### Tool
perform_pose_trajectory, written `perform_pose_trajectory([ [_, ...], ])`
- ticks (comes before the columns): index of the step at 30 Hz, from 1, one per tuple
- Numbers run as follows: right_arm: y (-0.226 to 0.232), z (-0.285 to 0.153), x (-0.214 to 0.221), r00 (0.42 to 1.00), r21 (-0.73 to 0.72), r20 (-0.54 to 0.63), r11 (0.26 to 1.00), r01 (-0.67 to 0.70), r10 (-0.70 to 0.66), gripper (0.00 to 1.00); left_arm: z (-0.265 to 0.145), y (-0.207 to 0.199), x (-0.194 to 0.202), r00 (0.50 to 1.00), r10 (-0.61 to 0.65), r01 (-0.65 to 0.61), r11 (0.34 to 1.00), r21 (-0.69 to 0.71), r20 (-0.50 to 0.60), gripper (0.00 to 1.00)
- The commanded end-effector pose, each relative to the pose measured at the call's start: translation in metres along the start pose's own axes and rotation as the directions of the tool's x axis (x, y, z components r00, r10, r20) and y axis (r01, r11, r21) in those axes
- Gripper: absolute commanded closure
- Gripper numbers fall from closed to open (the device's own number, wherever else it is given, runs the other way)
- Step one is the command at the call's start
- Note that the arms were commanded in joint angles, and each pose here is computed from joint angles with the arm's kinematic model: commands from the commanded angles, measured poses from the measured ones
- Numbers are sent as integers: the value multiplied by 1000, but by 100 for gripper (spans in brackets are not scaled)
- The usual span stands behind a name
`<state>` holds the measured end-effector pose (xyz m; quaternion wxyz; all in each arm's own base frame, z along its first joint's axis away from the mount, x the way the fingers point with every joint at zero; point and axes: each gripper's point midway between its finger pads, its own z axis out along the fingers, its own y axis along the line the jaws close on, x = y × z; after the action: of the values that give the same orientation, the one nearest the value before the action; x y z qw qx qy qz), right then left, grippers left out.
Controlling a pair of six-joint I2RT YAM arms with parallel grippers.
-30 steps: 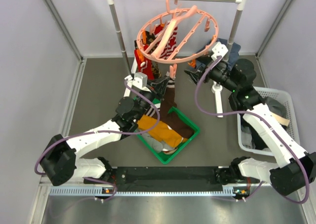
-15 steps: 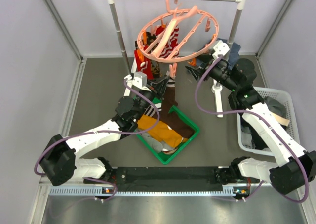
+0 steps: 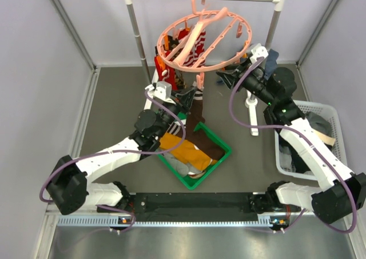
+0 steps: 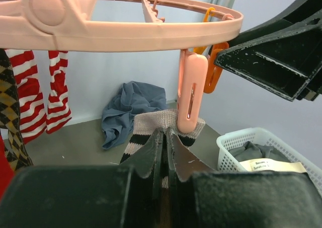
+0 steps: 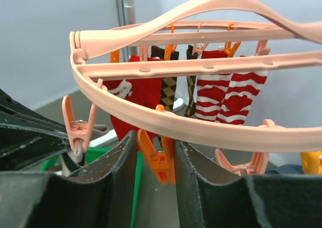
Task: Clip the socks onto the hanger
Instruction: Open the clamp at the hanger.
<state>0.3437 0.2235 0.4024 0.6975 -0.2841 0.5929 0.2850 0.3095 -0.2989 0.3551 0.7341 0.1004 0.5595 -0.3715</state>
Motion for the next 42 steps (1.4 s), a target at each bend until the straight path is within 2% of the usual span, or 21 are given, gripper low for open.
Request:
perform_pose_trajectory([
  [1, 3, 0, -19, 996, 16, 56, 997, -72, 71, 83, 13, 3, -20, 998, 9, -7, 999, -40, 59, 91],
  [5, 7, -1, -9, 988, 35, 45, 988, -152, 151, 94, 20, 12, -16, 998, 35, -30, 997, -72, 56, 87],
  [7, 7, -1, 0, 976, 60, 43, 975, -216, 214, 99, 25, 18, -13, 997, 45, -39, 995, -96, 55, 82],
  [12, 11, 5, 14, 941, 111, 65, 934, -339, 333, 100, 36, 43, 1, 998, 62, -56, 986, -155, 31, 69],
  [13, 13, 6, 19, 929, 118, 63, 922, -369, 364, 100, 37, 46, 2, 998, 55, -49, 985, -165, 31, 59],
  [15, 16, 9, 22, 913, 132, 76, 903, -408, 401, 100, 35, 56, 4, 998, 54, -49, 979, -199, 23, 46],
  [16, 18, 10, 26, 896, 135, 76, 885, -445, 438, 100, 34, 62, 3, 998, 53, -46, 971, -234, 22, 35],
  [19, 24, 13, 28, 870, 139, 90, 859, -493, 485, 100, 24, 71, 1, 999, 52, -53, 957, -286, -9, 24],
  [20, 27, 14, 29, 864, 139, 91, 853, -504, 496, 100, 19, 73, -8, 999, 52, -50, 950, -307, -1, 17],
  [22, 34, 18, 30, 853, 130, 86, 843, -522, 514, 100, 9, 79, -5, 997, 47, -63, 936, -345, -55, 11],
  [23, 37, 19, 31, 851, 125, 81, 842, -525, 519, 100, 2, 80, -16, 998, 44, -59, 927, -369, -49, 6],
  [24, 39, 21, 31, 851, 124, 81, 842, -525, 519, 100, -1, 81, -22, 998, 33, -50, 922, -383, -51, 5],
  [25, 46, 23, 31, 851, 110, 75, 843, -526, 521, 100, -11, 86, -13, 993, 31, -76, 910, -408, -114, 2],
  [27, 52, 26, 28, 849, 93, 72, 844, -529, 524, 100, -21, 88, -30, 994, 19, -66, 892, -447, -110, 1],
  [29, 62, 29, 28, 847, 73, 61, 844, -531, 528, 100, -40, 94, -28, 983, 11, -101, 868, -485, -184, 1],
  [31, 67, 31, 27, 849, 62, 59, 847, -528, 525, 100, -51, 98, -32, 979, -19, -92, 845, -527, -201, 1],
  [32, 73, 34, 28, 850, 58, 53, 848, -527, 524, 100, -66, 102, -25, 965, -35, -117, 827, -549, -258, 1],
  [35, 82, 39, 29, 861, 53, 42, 859, -509, 507, 100, -85, 108, -19, 955, -125, -76, 775, -628, -269, 1],
  [39, 82, 42, 34, 872, 73, 40, 869, -490, 489, 100, -119, 120, 14, 904, -275, -75, 652, -755, -327, 3],
  [41, 81, 42, 37, 874, 86, 41, 869, -486, 485, 100, -129, 130, 29, 891, -295, -111, 596, -795, -345, 6],
  [42, 80, 42, 42, 878, 94, 34, 873, -478, 477, 100, -138, 135, 40, 883, -329, -109, 548, -830, -334, 8],
])
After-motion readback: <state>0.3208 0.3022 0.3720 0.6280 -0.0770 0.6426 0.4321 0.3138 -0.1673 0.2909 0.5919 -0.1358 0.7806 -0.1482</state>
